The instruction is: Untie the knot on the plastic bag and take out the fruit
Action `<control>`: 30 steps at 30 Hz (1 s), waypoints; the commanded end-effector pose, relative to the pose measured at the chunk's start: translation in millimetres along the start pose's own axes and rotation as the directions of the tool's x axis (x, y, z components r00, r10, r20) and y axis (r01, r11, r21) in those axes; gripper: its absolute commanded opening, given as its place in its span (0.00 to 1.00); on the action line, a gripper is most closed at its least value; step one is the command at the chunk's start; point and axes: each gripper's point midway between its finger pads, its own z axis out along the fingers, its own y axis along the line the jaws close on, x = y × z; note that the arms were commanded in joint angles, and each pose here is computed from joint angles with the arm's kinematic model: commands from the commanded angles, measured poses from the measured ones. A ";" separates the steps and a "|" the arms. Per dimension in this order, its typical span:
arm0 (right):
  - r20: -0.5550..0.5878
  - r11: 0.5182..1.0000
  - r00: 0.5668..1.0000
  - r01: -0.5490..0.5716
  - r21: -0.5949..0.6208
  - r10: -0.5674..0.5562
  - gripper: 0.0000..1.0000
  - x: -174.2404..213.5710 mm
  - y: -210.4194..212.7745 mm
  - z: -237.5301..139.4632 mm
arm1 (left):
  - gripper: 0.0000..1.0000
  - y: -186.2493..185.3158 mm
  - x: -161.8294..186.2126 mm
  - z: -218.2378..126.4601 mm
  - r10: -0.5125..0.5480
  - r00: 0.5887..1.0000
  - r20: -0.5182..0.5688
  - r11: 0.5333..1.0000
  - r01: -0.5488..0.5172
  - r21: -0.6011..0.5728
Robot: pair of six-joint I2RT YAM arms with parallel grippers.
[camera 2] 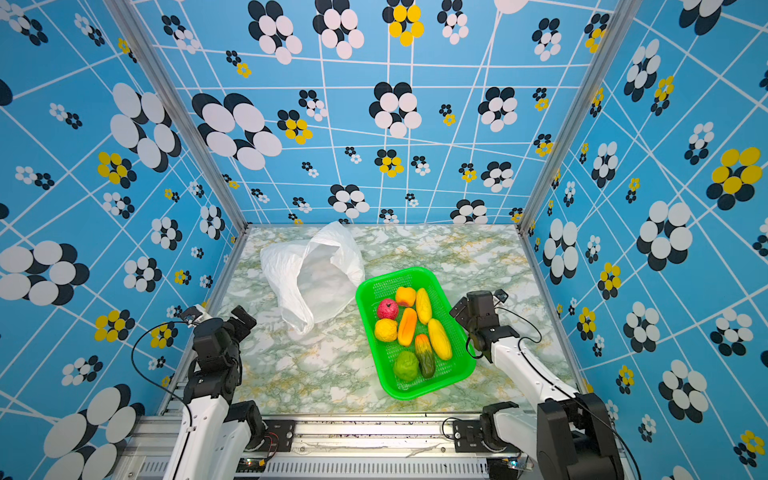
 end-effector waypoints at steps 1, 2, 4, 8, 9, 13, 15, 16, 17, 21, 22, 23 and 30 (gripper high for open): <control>-0.002 0.998 0.998 -0.060 -0.033 0.060 0.99 8.7 0.3 -4.5 | 0.99 -3.6 -1.7 4.3 0.004 1.000 0.025 1.000 -0.005 0.027; 0.019 0.998 0.998 -0.056 -0.040 0.057 0.99 2.4 2.9 -8.2 | 0.99 -5.6 0.3 5.7 0.011 1.000 0.023 0.999 -0.012 0.041; 0.072 0.999 0.997 -0.021 -0.031 0.023 0.99 -14.5 7.8 -17.7 | 0.99 -14.7 8.5 9.5 0.029 0.999 0.026 0.993 -0.032 0.112; 0.315 0.985 0.936 0.169 -0.018 -0.155 0.99 -60.3 19.6 -30.6 | 0.99 -14.1 15.2 13.3 0.033 0.997 0.066 0.989 -0.042 0.139; 0.402 0.977 0.893 0.210 0.020 -0.200 0.99 -72.5 16.3 -31.8 | 0.99 -8.7 15.5 14.9 0.026 0.997 0.078 0.993 -0.034 0.114; 0.496 0.973 0.837 0.211 0.096 -0.231 0.99 -92.6 -1.0 -35.7 | 0.99 -1.7 14.6 23.7 0.053 0.991 0.123 0.998 -0.057 0.034; 0.560 0.963 0.787 0.257 0.082 -0.258 0.99 -99.4 3.9 -41.5 | 0.99 -14.6 16.1 32.8 0.136 0.984 0.116 0.990 -0.138 0.017; 0.581 0.956 0.764 0.278 0.098 -0.282 0.99 -102.9 4.3 -45.7 | 0.99 -24.6 18.8 38.9 0.183 0.977 0.111 0.982 -0.186 0.017; 0.588 0.947 0.747 0.292 0.132 -0.312 0.99 -105.6 1.5 -48.3 | 0.99 -35.5 20.3 43.9 0.227 0.967 0.112 0.973 -0.231 0.026; 0.589 0.926 0.715 0.271 0.263 -0.376 0.99 -106.3 -24.5 -28.8 | 0.99 -77.3 35.5 71.8 0.366 0.928 0.067 0.922 -0.372 0.105; 0.571 0.923 0.727 0.266 0.279 -0.382 0.99 -105.2 -28.8 -16.9 | 0.99 -87.0 38.2 74.7 0.385 0.920 0.071 0.909 -0.391 0.142; 0.580 0.923 0.722 0.241 0.301 -0.377 0.99 -114.3 -35.2 -11.8 | 0.99 -93.7 38.5 75.3 0.393 0.915 0.088 0.900 -0.402 0.167; 0.510 0.885 0.735 0.445 0.134 -0.447 0.99 -107.9 -1.5 33.9 | 0.99 -92.8 36.1 72.3 0.371 0.910 0.184 0.895 -0.403 0.191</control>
